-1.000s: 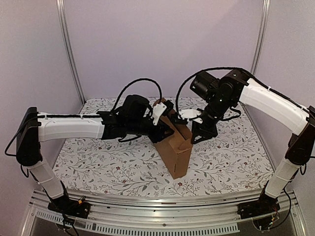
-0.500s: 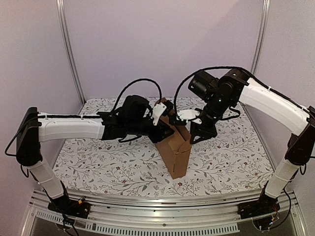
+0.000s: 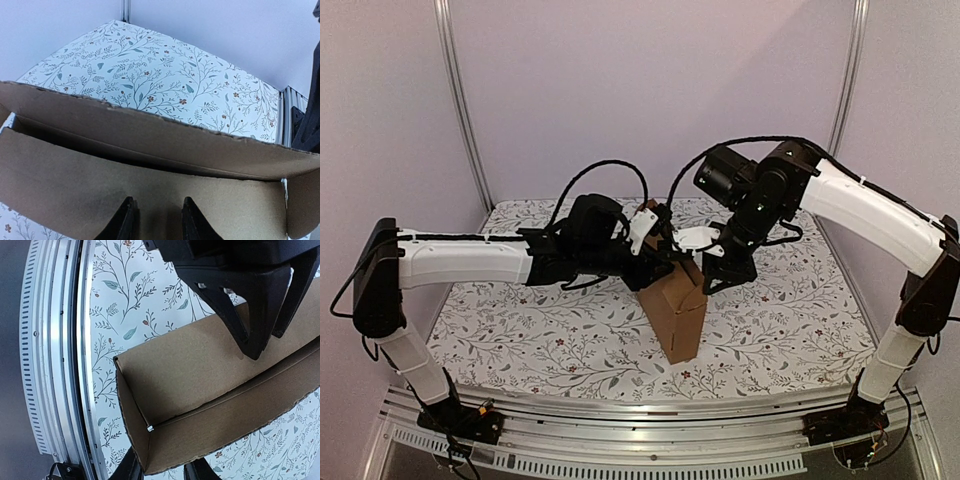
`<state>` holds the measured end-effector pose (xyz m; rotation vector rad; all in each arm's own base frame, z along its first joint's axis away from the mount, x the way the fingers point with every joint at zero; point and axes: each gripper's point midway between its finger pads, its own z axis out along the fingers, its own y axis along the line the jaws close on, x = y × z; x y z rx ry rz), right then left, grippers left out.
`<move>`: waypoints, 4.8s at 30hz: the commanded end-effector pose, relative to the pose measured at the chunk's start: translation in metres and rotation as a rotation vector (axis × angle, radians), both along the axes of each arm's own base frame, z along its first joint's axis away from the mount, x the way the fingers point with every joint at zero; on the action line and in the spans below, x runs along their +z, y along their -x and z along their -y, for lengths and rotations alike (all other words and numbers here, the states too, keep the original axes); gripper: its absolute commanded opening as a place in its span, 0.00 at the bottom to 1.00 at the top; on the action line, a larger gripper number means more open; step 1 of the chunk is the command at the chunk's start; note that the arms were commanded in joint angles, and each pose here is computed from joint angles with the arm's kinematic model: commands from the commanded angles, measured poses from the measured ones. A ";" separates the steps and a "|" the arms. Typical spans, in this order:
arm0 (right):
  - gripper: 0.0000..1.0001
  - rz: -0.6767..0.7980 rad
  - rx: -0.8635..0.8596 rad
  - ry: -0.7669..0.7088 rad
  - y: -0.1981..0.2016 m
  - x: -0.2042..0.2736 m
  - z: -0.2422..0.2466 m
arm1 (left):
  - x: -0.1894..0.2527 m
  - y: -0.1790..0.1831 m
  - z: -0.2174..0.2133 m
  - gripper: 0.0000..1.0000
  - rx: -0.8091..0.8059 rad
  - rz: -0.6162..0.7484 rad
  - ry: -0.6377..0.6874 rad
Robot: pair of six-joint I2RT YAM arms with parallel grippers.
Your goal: Fold the paper box
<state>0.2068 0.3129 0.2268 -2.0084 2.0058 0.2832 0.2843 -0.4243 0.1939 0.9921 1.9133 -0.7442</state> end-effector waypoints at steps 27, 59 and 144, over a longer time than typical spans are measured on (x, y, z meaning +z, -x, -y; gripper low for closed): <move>0.26 0.253 0.137 0.286 0.005 -0.011 -0.009 | -0.026 0.011 -0.003 0.32 0.002 -0.067 0.028; 0.42 0.102 0.108 0.126 0.041 0.015 -0.011 | -0.022 0.011 -0.003 0.31 0.021 -0.081 0.059; 0.57 -0.338 -0.541 0.073 -0.163 -0.191 0.073 | -0.012 -0.064 -0.111 0.72 0.558 0.024 -0.128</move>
